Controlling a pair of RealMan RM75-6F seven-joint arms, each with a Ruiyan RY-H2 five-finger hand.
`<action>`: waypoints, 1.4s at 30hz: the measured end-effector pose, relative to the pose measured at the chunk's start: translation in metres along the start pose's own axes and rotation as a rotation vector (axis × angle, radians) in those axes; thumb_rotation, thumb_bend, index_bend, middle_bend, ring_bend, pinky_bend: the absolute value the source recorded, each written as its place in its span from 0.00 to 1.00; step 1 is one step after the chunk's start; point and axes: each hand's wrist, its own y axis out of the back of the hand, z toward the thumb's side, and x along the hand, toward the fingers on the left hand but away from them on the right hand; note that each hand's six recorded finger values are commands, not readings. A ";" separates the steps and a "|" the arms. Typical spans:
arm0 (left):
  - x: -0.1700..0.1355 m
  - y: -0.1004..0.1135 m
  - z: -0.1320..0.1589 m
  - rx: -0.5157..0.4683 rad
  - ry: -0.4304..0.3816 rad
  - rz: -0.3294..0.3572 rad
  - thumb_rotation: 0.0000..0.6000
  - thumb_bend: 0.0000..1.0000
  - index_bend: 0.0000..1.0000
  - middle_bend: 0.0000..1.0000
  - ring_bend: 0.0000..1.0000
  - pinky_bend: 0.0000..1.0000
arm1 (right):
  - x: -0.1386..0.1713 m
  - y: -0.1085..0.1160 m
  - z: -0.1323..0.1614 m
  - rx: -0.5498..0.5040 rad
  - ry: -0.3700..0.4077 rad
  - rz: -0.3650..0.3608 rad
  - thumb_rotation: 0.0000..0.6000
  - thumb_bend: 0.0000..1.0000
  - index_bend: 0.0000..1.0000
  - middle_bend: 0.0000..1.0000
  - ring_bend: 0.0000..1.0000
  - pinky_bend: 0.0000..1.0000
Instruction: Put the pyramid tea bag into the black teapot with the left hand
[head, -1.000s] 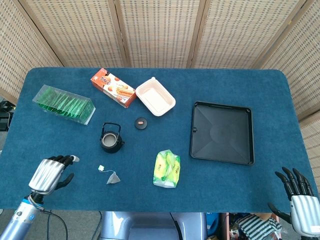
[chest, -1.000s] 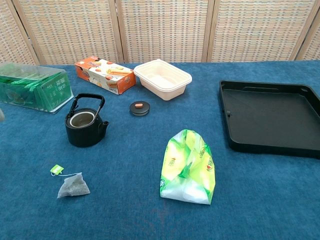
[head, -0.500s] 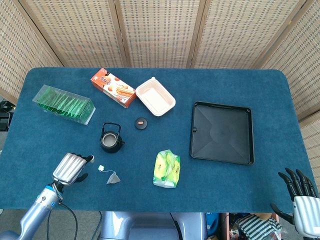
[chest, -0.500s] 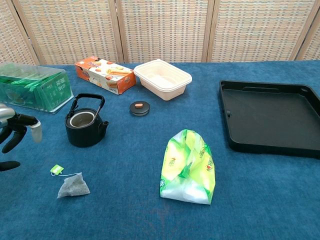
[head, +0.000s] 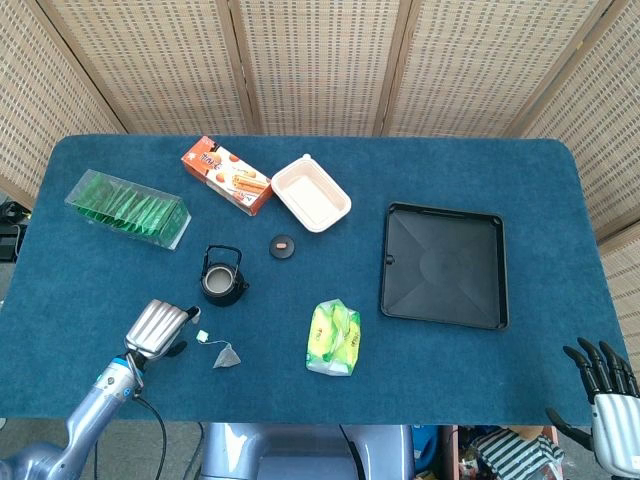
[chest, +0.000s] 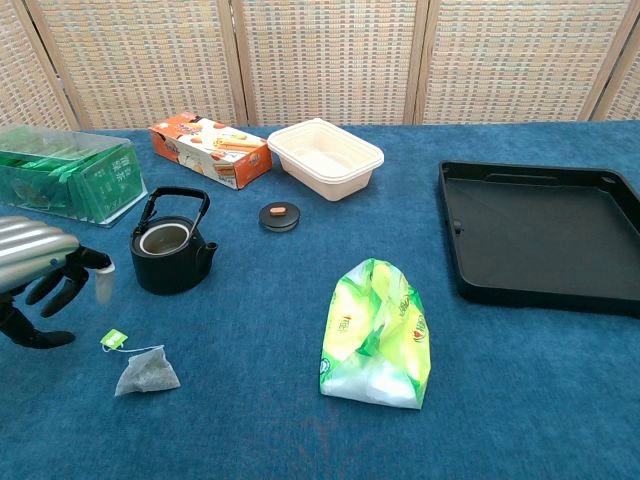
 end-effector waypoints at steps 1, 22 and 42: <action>0.002 -0.001 0.001 -0.001 -0.001 -0.002 1.00 0.27 0.46 0.71 0.66 0.68 | 0.000 0.000 -0.001 0.000 -0.001 -0.001 1.00 0.10 0.20 0.20 0.06 0.17; 0.015 -0.014 0.013 -0.013 -0.012 -0.031 1.00 0.27 0.48 0.72 0.66 0.68 | 0.006 0.001 -0.009 -0.003 -0.029 -0.001 1.00 0.10 0.20 0.20 0.06 0.17; 0.024 -0.018 0.019 -0.041 -0.005 -0.038 1.00 0.27 0.51 0.72 0.67 0.68 | 0.013 0.001 -0.015 -0.004 -0.054 -0.004 1.00 0.10 0.20 0.20 0.06 0.17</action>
